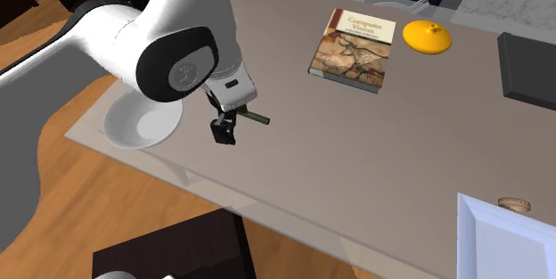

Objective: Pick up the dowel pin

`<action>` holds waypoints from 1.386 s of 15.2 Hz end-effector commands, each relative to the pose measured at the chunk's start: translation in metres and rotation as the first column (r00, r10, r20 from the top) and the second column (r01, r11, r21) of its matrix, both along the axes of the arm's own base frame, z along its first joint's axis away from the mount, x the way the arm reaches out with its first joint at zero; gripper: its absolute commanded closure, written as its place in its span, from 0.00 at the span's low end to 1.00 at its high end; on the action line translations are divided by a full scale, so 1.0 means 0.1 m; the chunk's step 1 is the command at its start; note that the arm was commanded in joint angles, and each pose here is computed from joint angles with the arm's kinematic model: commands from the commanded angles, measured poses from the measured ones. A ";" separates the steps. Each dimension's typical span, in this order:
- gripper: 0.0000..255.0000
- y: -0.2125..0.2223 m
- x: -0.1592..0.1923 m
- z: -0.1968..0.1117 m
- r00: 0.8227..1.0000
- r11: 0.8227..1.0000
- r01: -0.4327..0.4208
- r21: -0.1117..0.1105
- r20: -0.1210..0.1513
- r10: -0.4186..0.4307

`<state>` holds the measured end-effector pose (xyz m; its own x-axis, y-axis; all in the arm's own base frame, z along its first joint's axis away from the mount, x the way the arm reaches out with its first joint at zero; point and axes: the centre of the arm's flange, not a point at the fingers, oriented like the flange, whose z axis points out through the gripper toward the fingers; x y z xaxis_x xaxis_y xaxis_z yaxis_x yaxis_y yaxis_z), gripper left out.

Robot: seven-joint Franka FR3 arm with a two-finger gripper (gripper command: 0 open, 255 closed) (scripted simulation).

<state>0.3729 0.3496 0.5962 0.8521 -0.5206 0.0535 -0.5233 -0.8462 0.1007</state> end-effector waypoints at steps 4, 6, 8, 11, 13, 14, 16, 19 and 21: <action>0.00 0.58 0.38 -0.14 0.990 0.990 0.139 -0.004 -0.038 -0.139; 0.00 0.63 0.42 -0.20 0.988 0.989 0.150 -0.005 -0.041 -0.150; 0.00 0.63 0.42 -0.31 0.988 0.989 0.150 -0.005 -0.041 -0.150; 0.00 0.63 0.42 -0.46 0.988 0.989 0.150 -0.005 -0.041 -0.150; 0.00 0.63 0.42 -0.55 0.988 0.989 0.150 -0.005 -0.041 -0.150; 0.00 0.63 0.42 -0.55 0.988 0.989 0.150 -0.005 -0.041 -0.150; 1.00 0.63 0.42 -0.54 0.988 0.989 0.150 -0.005 -0.041 -0.150; 1.00 0.63 0.43 -0.55 0.988 0.989 0.150 -0.005 -0.041 -0.150; 1.00 0.63 0.44 -0.54 0.988 0.989 0.150 -0.005 -0.040 -0.150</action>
